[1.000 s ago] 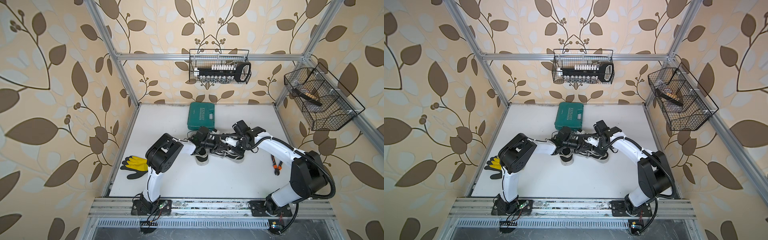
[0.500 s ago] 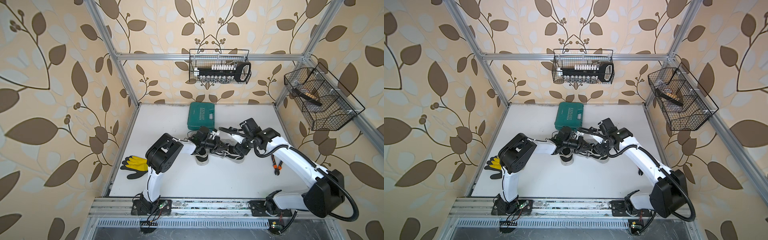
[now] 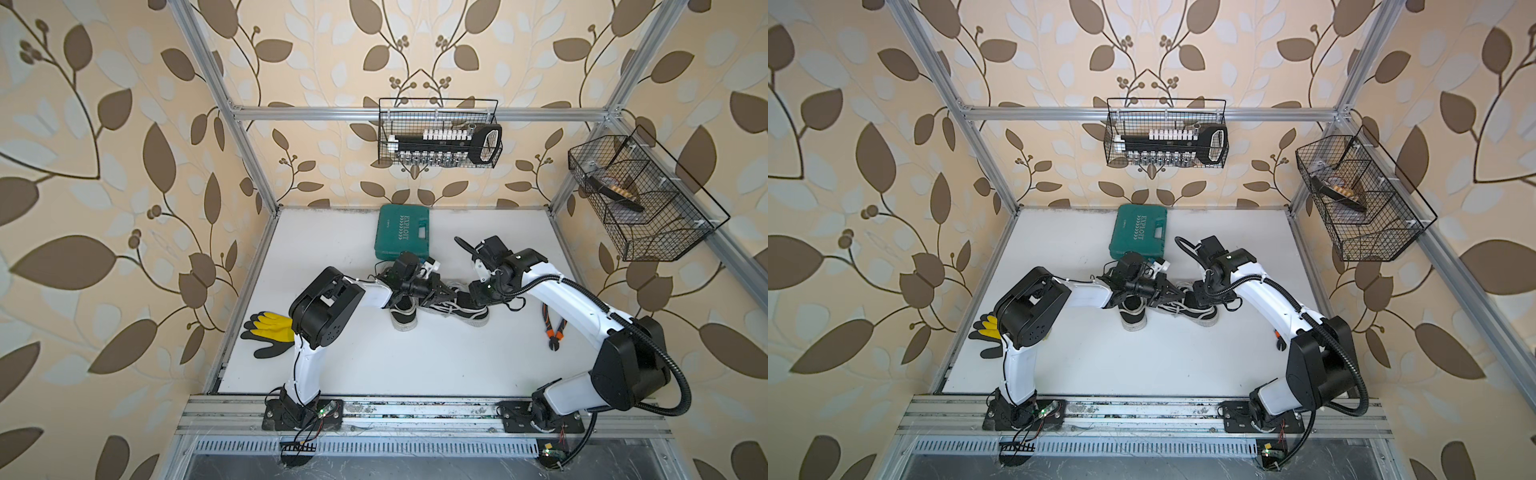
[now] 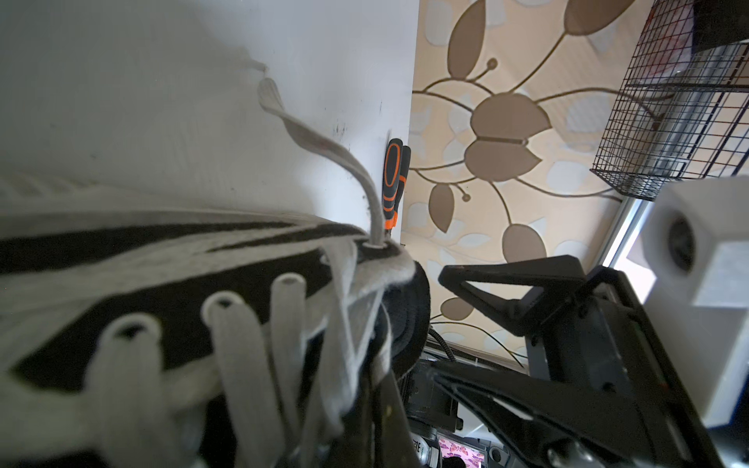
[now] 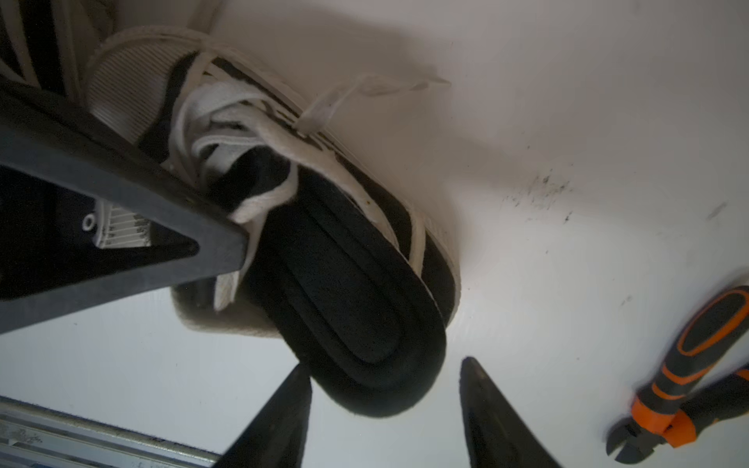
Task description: Insert the insole into the shoe
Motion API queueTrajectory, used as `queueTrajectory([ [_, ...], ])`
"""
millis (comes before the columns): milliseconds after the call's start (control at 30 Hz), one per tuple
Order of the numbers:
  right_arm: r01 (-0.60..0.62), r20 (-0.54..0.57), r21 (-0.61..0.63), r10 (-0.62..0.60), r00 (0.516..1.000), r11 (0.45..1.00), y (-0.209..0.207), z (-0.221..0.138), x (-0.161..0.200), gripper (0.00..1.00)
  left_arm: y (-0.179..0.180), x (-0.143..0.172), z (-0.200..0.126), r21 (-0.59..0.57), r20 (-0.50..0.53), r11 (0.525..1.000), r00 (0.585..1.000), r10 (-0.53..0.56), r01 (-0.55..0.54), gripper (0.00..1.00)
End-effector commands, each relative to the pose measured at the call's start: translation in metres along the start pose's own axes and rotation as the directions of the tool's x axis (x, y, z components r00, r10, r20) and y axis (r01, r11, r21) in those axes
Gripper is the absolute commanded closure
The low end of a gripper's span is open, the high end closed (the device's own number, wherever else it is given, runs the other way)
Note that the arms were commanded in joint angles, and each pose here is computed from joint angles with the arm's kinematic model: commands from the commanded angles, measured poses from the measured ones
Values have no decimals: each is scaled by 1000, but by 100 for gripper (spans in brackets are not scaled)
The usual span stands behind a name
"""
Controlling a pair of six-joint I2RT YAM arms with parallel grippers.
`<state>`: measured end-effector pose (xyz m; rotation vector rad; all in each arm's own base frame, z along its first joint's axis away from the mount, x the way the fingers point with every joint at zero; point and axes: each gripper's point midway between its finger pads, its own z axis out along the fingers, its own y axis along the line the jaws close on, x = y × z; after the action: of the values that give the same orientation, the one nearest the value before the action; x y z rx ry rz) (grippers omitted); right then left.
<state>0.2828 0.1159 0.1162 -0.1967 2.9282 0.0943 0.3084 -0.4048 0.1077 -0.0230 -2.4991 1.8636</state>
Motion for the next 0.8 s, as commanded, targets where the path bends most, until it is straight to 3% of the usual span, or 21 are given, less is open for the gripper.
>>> queueTrajectory([
  [0,-97,-8,-51,97,995,994,7,-6,-3,46,-37,4,-6,53,-11,994,995,95,-94,100],
  [700,-139,-44,-2,139,989,990,-9,8,10,48,-39,4,-4,57,-17,994,995,98,-97,100],
  [767,-136,-41,-18,135,990,991,-7,8,9,52,-39,4,-5,56,-14,994,995,98,-97,100],
])
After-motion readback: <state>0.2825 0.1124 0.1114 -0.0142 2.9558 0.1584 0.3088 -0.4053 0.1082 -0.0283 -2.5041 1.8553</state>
